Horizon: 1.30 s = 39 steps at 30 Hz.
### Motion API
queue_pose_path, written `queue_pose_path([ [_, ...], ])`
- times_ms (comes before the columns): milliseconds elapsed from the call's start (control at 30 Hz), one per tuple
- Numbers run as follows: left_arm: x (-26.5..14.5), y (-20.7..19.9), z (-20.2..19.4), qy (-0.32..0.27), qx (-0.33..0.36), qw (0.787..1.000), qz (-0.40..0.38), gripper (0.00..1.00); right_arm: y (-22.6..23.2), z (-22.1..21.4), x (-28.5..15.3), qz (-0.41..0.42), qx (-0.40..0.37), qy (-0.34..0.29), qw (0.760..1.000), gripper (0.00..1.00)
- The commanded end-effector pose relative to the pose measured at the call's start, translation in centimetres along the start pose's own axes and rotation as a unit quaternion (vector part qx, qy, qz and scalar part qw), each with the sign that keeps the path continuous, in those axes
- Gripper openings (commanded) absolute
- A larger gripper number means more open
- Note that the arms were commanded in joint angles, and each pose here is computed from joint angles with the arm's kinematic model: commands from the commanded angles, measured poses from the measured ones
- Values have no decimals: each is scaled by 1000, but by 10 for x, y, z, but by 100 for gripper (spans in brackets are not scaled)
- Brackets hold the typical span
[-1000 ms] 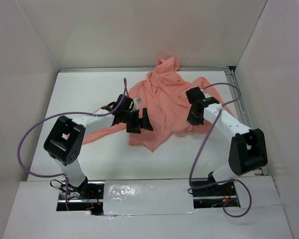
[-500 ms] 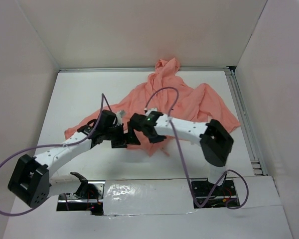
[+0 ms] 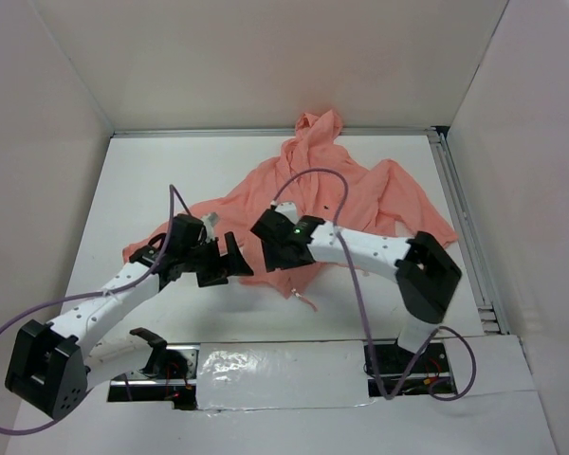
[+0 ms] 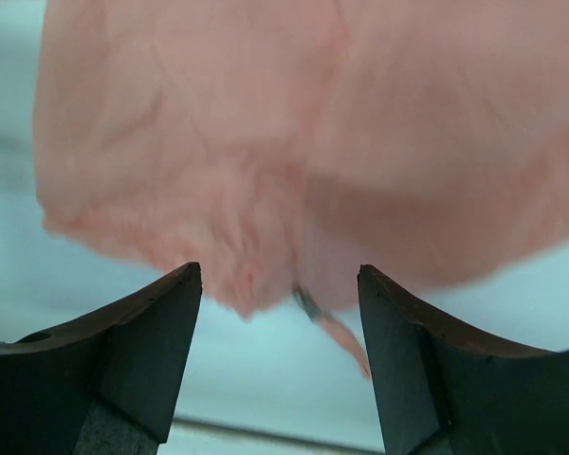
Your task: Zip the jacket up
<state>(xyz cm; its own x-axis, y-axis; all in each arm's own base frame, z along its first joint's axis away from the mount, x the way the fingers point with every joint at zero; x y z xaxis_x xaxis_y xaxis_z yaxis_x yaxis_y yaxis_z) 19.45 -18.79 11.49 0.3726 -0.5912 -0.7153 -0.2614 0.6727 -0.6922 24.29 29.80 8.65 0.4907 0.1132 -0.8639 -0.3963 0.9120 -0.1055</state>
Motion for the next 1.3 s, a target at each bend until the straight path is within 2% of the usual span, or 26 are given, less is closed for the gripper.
queue_pose_path([
  [0,0,-8,1,9,14,1000,-18,99,-1,9,-41,61,72,-64,994,73],
  [100,5,-11,1,16,25,999,-25,99,-14,-17,-40,85,107,-51,989,73],
  [200,8,-17,1,19,39,998,-34,99,-22,-45,-26,81,104,-25,991,73],
  [467,12,-21,-5,25,58,998,-31,99,-10,-35,2,118,79,-20,990,75],
  [667,13,-19,-4,20,58,998,-19,99,-16,-54,24,104,76,24,991,72],
  [1033,15,-26,-7,25,69,997,-22,99,-28,-83,15,87,93,40,991,69],
  [1267,18,-28,-10,29,74,997,-21,99,-25,-75,21,92,84,20,992,70],
])
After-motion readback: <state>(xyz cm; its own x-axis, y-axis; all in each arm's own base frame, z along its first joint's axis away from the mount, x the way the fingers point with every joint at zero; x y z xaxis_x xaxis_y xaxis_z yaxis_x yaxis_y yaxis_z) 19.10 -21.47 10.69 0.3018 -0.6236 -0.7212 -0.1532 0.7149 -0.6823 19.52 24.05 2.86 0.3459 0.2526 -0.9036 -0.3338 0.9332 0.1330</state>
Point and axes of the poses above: each gripper's point midway between its finger pads, its own x axis out along the fingers, its own y axis along the line the jaws close on, z = x × y, the point moved 1 cm from there along -x, back along the fingers, and after that the axes turned 15 degrees about -x, right-handed, at the moved point
